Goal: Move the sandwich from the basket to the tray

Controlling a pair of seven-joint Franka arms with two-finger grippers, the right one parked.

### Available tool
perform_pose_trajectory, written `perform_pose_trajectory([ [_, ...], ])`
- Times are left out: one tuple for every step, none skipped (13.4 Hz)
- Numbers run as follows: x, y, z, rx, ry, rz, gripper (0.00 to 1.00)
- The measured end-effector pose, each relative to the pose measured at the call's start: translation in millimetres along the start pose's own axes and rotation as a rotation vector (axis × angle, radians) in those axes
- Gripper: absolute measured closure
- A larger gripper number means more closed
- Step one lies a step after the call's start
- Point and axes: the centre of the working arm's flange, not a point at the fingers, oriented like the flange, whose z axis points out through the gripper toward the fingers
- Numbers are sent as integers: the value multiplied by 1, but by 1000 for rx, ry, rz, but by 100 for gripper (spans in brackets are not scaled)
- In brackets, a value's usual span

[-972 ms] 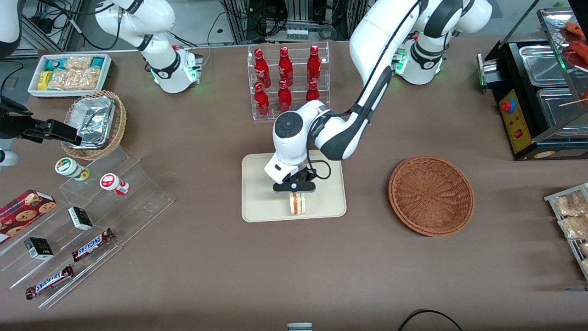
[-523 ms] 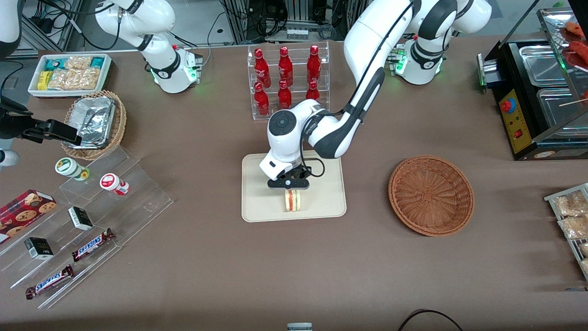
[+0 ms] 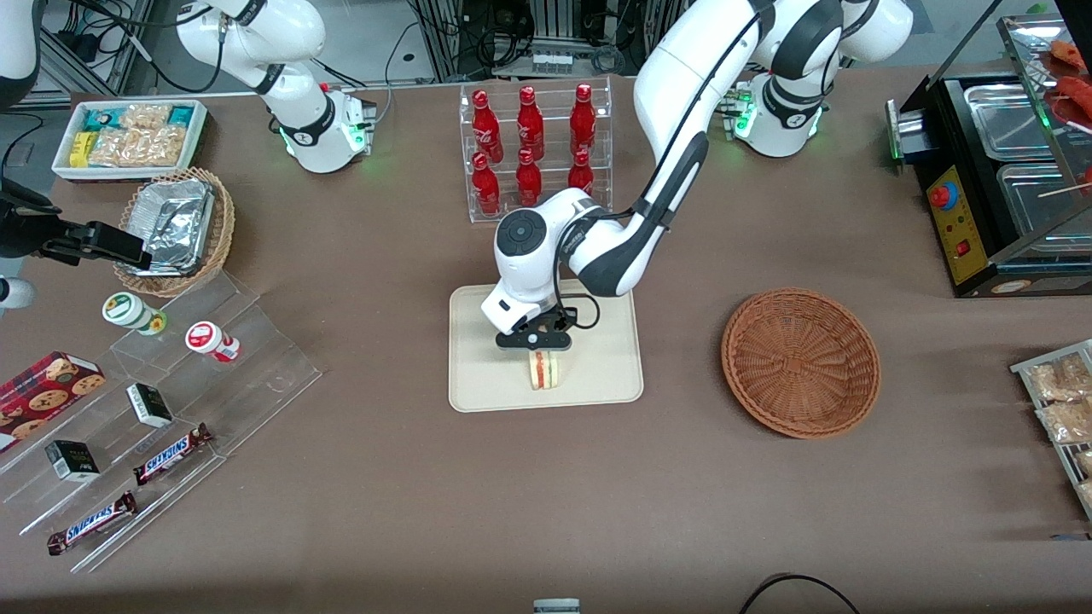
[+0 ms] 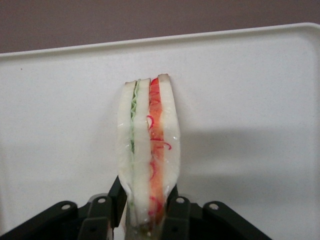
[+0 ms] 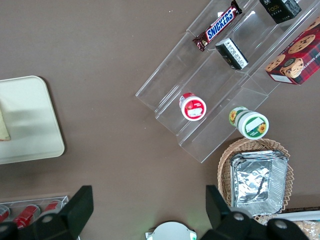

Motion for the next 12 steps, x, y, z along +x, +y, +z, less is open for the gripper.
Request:
perform_pose_trajectory([
  [3, 1, -8, -10, 10, -3, 47],
  [7, 3, -20, -25, 25, -8, 36],
  [12, 3, -38, -42, 42, -21, 26],
  [17, 0, -59, -55, 58, -43, 15],
  [22, -5, -81, -60, 68, -70, 4],
  [28, -13, -105, -57, 73, -99, 0],
  [37, -28, -128, -49, 74, -126, 0],
  [48, -48, -152, -41, 73, -158, 0],
  [60, -72, -176, -31, 70, -193, 0],
  [71, -98, -199, -22, 66, -231, 0],
  [81, -123, -220, -17, 65, -264, 0],
  [88, -147, -239, -10, 62, -283, 0],
])
